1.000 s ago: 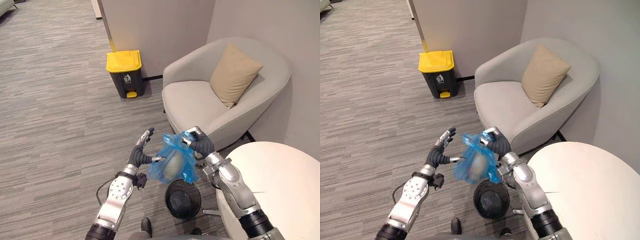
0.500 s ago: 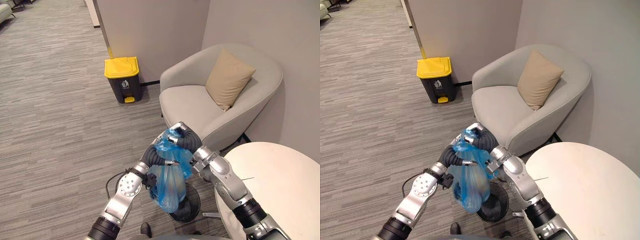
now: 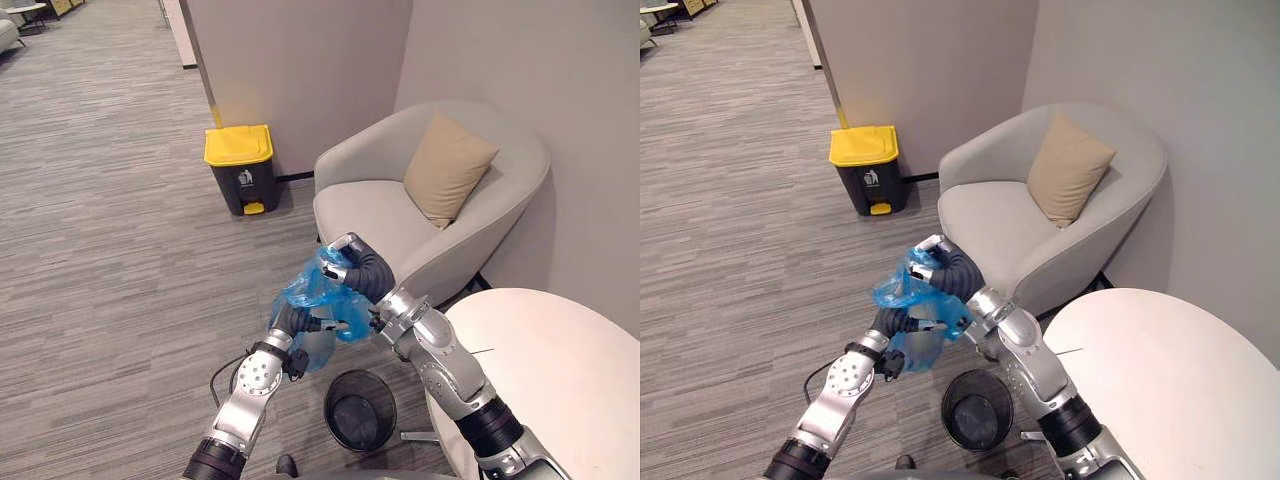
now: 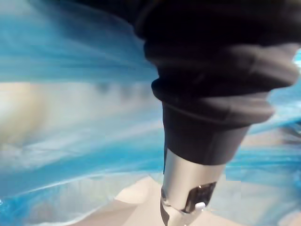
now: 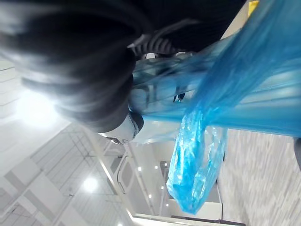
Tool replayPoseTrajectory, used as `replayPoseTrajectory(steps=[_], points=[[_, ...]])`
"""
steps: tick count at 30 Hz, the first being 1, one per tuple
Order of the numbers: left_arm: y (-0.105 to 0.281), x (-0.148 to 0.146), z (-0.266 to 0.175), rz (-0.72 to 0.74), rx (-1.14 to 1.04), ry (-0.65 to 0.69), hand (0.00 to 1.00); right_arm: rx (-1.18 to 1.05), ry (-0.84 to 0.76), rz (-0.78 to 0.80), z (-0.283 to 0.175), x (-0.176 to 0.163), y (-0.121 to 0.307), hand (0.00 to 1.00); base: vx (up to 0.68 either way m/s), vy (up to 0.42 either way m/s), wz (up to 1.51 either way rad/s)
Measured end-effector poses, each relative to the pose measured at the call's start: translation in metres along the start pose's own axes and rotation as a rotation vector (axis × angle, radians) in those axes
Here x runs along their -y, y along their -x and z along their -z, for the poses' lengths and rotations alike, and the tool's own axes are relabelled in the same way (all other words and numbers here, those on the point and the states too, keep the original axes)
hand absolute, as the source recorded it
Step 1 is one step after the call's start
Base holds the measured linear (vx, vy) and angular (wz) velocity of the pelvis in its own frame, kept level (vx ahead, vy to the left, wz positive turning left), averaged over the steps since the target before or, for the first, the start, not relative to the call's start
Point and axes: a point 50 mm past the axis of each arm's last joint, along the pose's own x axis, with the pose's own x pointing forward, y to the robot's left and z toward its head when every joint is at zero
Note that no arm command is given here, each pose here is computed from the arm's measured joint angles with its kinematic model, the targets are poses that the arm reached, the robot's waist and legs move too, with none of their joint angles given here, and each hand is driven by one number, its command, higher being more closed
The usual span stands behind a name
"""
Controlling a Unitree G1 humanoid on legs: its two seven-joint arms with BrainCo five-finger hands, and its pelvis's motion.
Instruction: Gather rubbish on tea table into small bin, then transfer packed bag to large trash can.
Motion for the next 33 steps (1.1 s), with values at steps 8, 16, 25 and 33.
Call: replayPoseTrajectory(steps=[8, 16, 25, 33], points=[[0.002, 0.002, 0.012, -0.011, -0.057, -0.024, 0.0, 0.019, -0.022, -0.001, 0.0, -0.005, -0.004, 1.0, 0.0, 0.0, 0.0], [0.003, 0.01, 0.014, 0.025, -0.069, -0.018, 0.0, 0.018, -0.032, -0.01, 0.001, -0.008, -0.005, 1.0, 0.0, 0.0, 0.0], [0.002, 0.021, 0.015, 0.059, -0.077, -0.012, 0.0, 0.002, -0.045, -0.103, 0.005, -0.03, -0.014, 1.0, 0.0, 0.0, 0.0], [-0.005, 0.018, 0.008, 0.011, -0.046, -0.034, 1.0, 0.008, -0.069, -0.222, 0.004, -0.057, -0.027, 1.0, 0.0, 0.0, 0.0]])
